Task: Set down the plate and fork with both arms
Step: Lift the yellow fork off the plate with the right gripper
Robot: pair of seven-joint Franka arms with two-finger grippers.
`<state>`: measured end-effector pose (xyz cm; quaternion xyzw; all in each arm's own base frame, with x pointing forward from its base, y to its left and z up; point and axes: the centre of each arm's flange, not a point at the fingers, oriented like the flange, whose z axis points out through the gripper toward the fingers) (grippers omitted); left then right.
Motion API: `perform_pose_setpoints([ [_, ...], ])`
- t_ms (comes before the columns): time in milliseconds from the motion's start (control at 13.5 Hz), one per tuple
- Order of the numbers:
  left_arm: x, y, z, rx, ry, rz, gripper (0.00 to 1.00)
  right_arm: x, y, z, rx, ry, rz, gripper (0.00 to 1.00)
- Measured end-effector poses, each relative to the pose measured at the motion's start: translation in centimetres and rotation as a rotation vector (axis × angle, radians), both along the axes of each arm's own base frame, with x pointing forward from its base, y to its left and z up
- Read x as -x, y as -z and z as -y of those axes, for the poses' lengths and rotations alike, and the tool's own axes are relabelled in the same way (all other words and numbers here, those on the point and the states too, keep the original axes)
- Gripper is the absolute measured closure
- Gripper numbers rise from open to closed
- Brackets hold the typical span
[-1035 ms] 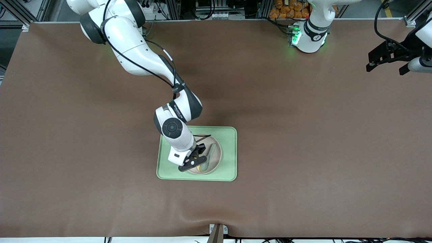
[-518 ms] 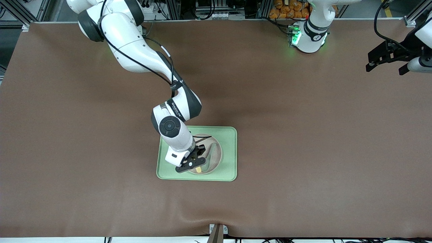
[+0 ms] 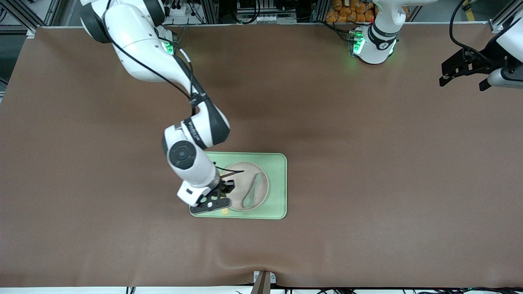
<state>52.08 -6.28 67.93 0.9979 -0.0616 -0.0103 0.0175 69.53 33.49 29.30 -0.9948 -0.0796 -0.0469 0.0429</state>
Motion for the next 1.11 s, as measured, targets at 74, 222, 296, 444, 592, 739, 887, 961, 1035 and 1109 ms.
perform_pose_setpoints([
  [74, 0.0, 0.0, 0.0, 0.0, 0.0, 0.0, 0.0, -0.5, -0.9, 1.9, 0.005, 0.025, -0.022, 0.84],
  [222, 0.0, 0.0, 0.0, 0.0, 0.0, 0.0, 0.0, -1.4, -1.6, 5.7, 0.009, 0.075, -0.043, 0.84],
  [296, 0.0, 0.0, 0.0, 0.0, 0.0, 0.0, 0.0, -1.7, -1.3, 7.6, 0.014, 0.101, -0.056, 0.84],
  [444, 0.0, 0.0, 0.0, 0.0, 0.0, -0.001, 0.0, -2.2, 0.5, 11.4, 0.02, 0.152, -0.072, 0.84],
  [592, 0.0, 0.1, 0.0, 0.0, 0.0, -0.001, 0.0, -1.9, 3.0, 13.4, 0.004, 0.181, -0.023, 0.84],
  [739, 0.0, 0.1, 0.0, 0.0, 0.0, -0.001, 0.0, -0.2, 5.1, 10.6, -0.016, 0.168, 0.003, 0.84],
  [887, 0.0, 0.1, 0.0, 0.0, 0.0, -0.001, 0.0, 1.6, 5.9, 6.5, -0.027, 0.157, 0.014, 0.84],
  [961, 0.0, 0.1, 0.1, 0.0, 0.001, -0.001, 0.0, 2.2, 6.1, 5.3, -0.029, 0.155, 0.014, 0.84],
  [1035, 0.0, 0.1, 0.1, 0.0, 0.002, -0.001, 0.0, 2.5, 6.4, 5.0, -0.029, 0.154, 0.014, 0.84],
  [1109, 0.0, 0.1, 0.1, 0.0, 0.002, -0.001, 0.0, 2.7, 7.0, 5.4, -0.028, 0.159, 0.021, 0.84],
])
